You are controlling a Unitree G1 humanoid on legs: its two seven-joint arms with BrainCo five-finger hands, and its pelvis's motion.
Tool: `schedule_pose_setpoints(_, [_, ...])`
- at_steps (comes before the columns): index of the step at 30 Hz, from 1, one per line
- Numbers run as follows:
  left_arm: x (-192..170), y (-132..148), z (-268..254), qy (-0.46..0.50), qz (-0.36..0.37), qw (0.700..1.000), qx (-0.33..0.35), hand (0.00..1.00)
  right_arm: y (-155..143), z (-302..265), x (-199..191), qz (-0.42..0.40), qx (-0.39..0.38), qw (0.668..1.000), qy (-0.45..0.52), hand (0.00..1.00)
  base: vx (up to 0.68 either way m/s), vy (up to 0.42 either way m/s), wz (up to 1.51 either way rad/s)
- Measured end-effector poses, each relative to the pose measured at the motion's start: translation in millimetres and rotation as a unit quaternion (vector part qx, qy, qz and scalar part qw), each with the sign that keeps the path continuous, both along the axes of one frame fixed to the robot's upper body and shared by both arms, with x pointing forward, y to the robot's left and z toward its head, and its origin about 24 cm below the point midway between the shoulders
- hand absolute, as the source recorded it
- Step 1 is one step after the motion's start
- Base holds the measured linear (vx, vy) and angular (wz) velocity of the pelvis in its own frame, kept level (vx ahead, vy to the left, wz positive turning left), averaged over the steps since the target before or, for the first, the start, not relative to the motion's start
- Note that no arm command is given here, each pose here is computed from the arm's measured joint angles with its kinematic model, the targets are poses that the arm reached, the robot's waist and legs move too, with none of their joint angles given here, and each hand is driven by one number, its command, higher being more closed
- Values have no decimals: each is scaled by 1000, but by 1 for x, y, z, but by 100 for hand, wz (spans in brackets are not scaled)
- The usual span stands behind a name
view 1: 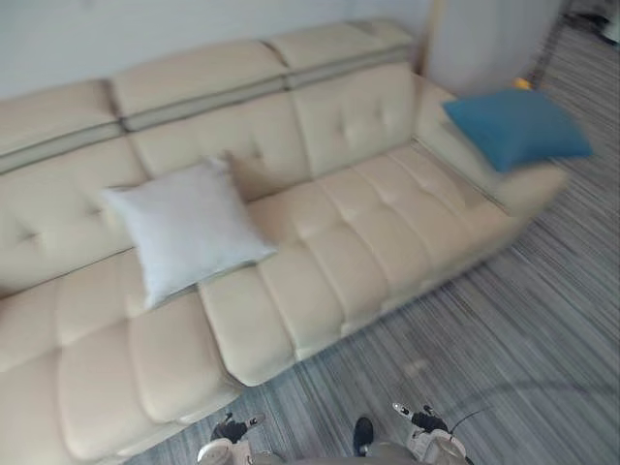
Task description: Pick up cushions and gather them together orderly.
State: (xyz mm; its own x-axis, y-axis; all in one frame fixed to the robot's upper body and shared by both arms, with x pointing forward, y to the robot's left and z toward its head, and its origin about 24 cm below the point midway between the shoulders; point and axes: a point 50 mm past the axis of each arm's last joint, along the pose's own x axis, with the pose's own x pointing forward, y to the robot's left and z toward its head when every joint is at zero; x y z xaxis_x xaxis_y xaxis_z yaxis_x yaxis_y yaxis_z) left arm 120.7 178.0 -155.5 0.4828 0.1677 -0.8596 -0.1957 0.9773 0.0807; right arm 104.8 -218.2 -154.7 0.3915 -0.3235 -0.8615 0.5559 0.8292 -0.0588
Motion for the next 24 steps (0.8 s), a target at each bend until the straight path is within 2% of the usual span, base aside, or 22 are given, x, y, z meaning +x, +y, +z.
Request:
schedule_pose_setpoints(3, [2,6,2,-10,17,1000,3,0,4,-2,-7,5,3,1000,8,0,16,-134,-86])
schedule_pose_setpoints(5, [-1,7,4,-24,27,999,4,0,4,1,5,29,-4,1000,-3,0,140,-21,-153])
schedule_pose_setpoints(13, [0,2,9,-49,60,997,-11,0,7,4,16,34,0,999,-13,0,161,106,-121])
schedule_pose_setpoints(19, [-1,16,9,-40,43,998,12,0,26,-2,-1,30,21,999,-5,0,339,183,-95])
schedule_pose_setpoints(24, [0,7,8,-31,22,999,10,0,29,5,18,46,16,998,-36,0,332,29,-44])
